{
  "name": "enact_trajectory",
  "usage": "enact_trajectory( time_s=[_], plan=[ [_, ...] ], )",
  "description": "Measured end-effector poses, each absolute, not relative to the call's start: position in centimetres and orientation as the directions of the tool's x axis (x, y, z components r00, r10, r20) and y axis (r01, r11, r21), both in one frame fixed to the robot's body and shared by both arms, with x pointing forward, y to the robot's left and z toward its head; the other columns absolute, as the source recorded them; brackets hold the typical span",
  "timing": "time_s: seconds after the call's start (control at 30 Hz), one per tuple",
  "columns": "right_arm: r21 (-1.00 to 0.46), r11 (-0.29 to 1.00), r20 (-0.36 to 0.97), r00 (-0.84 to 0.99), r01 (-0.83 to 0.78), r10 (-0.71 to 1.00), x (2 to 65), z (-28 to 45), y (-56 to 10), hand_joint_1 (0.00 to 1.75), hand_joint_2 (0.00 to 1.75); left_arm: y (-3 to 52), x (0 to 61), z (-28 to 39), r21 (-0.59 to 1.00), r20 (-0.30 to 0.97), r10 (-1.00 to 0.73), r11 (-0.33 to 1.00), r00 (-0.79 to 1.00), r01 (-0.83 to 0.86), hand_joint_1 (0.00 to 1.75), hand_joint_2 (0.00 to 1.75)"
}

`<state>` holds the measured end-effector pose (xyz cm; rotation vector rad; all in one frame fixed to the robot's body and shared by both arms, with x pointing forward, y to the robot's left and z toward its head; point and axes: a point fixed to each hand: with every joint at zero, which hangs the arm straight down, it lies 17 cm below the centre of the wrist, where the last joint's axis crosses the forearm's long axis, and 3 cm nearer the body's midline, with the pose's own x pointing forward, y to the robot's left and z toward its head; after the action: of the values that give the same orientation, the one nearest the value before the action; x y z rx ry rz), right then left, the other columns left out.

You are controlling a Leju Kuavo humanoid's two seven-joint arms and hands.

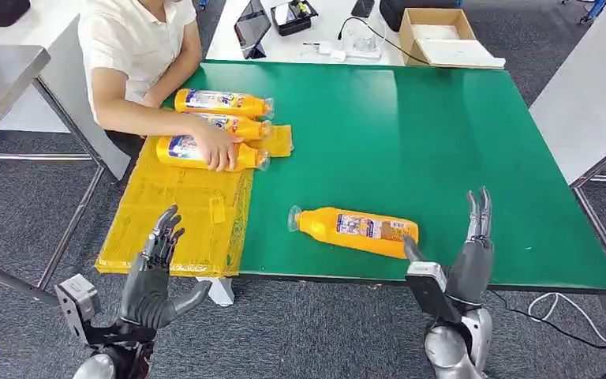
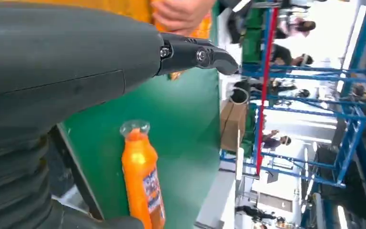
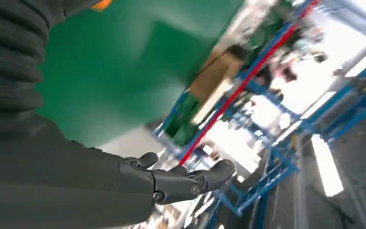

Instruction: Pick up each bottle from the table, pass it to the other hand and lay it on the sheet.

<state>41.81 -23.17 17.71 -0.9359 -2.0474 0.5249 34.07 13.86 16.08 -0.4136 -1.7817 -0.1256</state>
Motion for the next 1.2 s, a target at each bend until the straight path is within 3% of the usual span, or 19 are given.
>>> enact_trajectory(
  time_s=[0.43, 1.2],
  plan=[
    [-0.884, 0.42, 0.389, -0.174, 0.205, 0.905, 48.0, 7.9, -25.7, 0.0, 1.75, 10.8, 34.7, 15.1, -0.129, 0.969, 0.2, 0.912, -0.147, 0.39, 0.0, 1.75],
    [-0.93, 0.367, 0.363, -0.222, -0.024, 0.905, 49.6, 3.2, -22.0, 0.0, 1.75, 8.7, 35.4, 15.2, -0.093, 0.972, 0.178, 0.889, -0.152, 0.449, 0.0, 1.75]
  ],
)
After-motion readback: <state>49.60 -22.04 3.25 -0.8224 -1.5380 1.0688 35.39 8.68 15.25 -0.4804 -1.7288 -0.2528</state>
